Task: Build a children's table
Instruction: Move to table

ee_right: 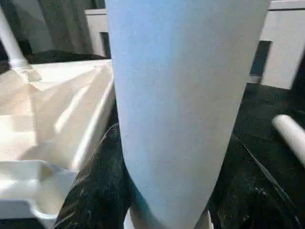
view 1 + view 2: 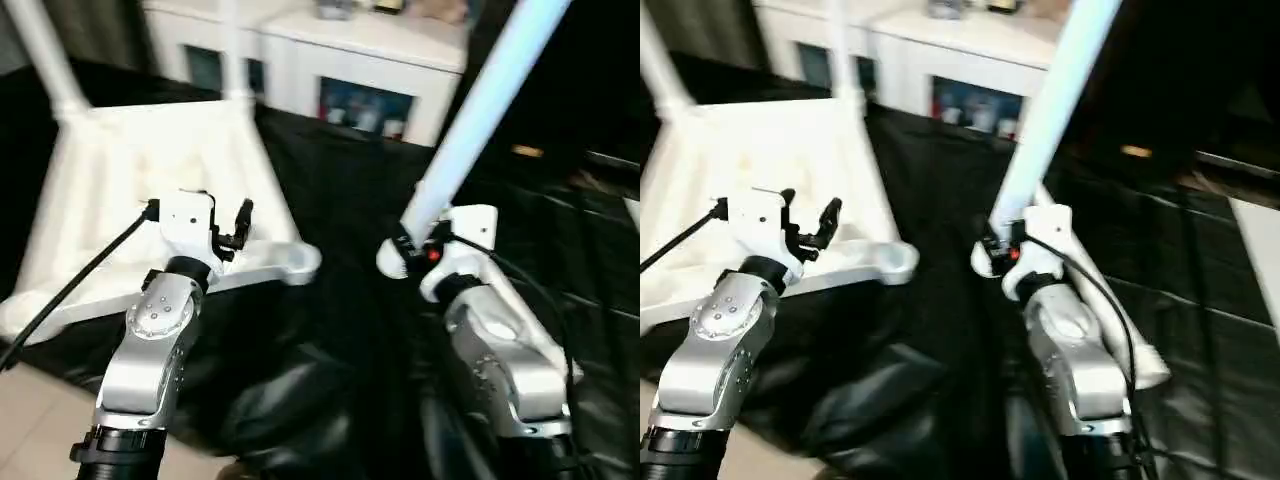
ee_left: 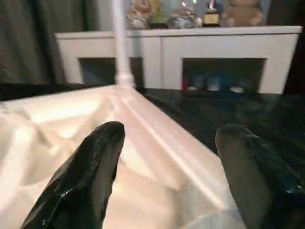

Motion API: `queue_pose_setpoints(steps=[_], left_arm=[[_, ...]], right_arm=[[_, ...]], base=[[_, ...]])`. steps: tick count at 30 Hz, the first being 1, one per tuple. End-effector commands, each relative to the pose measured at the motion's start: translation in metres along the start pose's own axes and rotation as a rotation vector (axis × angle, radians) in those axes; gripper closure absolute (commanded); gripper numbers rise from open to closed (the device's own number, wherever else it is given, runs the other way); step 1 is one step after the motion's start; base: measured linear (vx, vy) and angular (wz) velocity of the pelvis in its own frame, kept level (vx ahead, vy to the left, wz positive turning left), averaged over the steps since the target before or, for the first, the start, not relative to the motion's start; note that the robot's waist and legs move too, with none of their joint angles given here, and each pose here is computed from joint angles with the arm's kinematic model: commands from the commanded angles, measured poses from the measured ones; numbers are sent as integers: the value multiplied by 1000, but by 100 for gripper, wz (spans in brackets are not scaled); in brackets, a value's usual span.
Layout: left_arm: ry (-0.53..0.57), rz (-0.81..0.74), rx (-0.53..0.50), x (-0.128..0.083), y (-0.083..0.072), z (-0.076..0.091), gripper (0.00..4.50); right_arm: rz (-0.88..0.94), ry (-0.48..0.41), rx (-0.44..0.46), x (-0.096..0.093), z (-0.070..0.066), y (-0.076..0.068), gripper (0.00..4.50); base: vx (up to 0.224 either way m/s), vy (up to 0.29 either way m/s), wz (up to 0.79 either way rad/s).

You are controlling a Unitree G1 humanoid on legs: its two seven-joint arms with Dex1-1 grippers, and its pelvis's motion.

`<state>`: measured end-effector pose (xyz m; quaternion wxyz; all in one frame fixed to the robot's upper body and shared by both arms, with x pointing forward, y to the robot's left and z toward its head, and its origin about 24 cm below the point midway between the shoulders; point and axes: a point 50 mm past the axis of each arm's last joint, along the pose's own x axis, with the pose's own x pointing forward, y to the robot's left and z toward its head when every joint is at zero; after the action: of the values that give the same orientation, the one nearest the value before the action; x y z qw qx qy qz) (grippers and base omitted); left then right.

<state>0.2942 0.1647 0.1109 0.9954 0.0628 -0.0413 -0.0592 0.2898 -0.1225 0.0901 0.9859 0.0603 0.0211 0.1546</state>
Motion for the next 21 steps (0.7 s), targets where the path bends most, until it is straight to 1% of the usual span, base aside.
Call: queue_pose_setpoints(steps=[1, 8, 11, 14, 17, 19, 21], left_arm=[[-21, 10, 22, 3, 0, 2, 98], [-36, 4, 25, 7, 2, 5, 98], [-39, -9, 30, 7, 0, 6, 98], [-41, -20, 36, 8, -3, 5, 98], [-40, -43, 34, 9, -6, 7, 98], [-36, -67, 3, 9, -8, 8, 98], [-32, -57, 4, 9, -8, 8, 98]], right_arm=[[2, -26, 4, 2, 4, -3, 264], [-3, -22, 6, 2, 3, -4, 264], [-5, -20, 6, 2, 2, -5, 264], [-10, -21, 7, 1, 3, -7, 264], [-39, -21, 11, 1, 3, -12, 264], [-59, -22, 3, 1, 3, -15, 264], [-66, -23, 0, 0, 2, -16, 264]], base=[[-57, 174, 12], [-73, 192, 6], [-43, 68, -38], [-22, 209, -76], [-129, 212, -30], [-125, 211, -27], [-67, 148, -2]])
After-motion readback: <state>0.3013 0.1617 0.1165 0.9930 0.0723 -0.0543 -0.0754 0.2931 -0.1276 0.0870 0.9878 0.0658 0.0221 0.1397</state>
